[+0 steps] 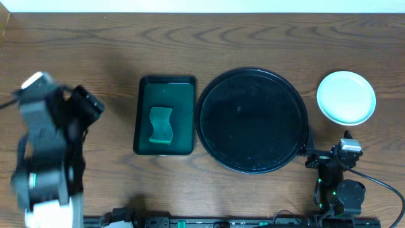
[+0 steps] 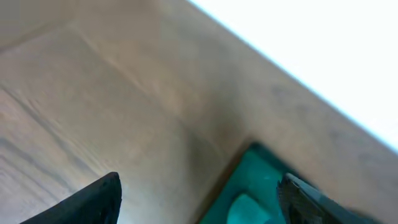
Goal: Clean dirty plates on tray and stack at the side
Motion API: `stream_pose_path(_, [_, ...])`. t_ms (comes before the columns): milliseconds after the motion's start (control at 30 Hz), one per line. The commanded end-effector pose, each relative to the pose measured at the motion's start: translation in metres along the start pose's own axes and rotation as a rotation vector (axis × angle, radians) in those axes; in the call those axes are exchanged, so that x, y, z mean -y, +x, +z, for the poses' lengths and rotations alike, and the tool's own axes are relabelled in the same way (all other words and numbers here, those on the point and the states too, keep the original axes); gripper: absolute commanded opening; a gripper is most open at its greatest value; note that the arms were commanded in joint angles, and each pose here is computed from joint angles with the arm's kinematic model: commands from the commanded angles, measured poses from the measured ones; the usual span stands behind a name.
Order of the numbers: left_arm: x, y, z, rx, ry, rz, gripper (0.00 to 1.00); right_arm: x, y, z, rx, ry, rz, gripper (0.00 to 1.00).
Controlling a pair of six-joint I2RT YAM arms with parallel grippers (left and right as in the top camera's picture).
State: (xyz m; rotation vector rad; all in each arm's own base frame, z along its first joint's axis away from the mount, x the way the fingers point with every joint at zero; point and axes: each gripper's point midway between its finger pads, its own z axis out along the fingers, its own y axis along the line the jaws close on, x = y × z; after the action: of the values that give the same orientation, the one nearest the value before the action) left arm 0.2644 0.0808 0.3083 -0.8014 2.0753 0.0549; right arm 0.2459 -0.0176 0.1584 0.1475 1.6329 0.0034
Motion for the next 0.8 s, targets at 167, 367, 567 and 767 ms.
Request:
stream_pose_path(167, [-0.018,-0.020,-0.123,0.347,0.167,-0.077,0.80,0.001,0.000,0.000,0.001,0.006,0.012,0.99])
stream_pose_path(367, [-0.025,-0.017,-0.150,0.423,0.205,-0.093,0.81,0.001,0.000,0.000,0.001,0.006,0.012,0.99])
stream_pose_path(567, [-0.034,-0.010,-0.175,0.488,0.238,-0.108,0.80,0.001,0.000,0.000,0.001,0.006,0.012,0.99])
stream_pose_path(767, [-0.047,0.013,-0.197,0.510,0.282,-0.104,0.80,0.001,0.000,0.000,0.001,0.006,0.012,0.99])
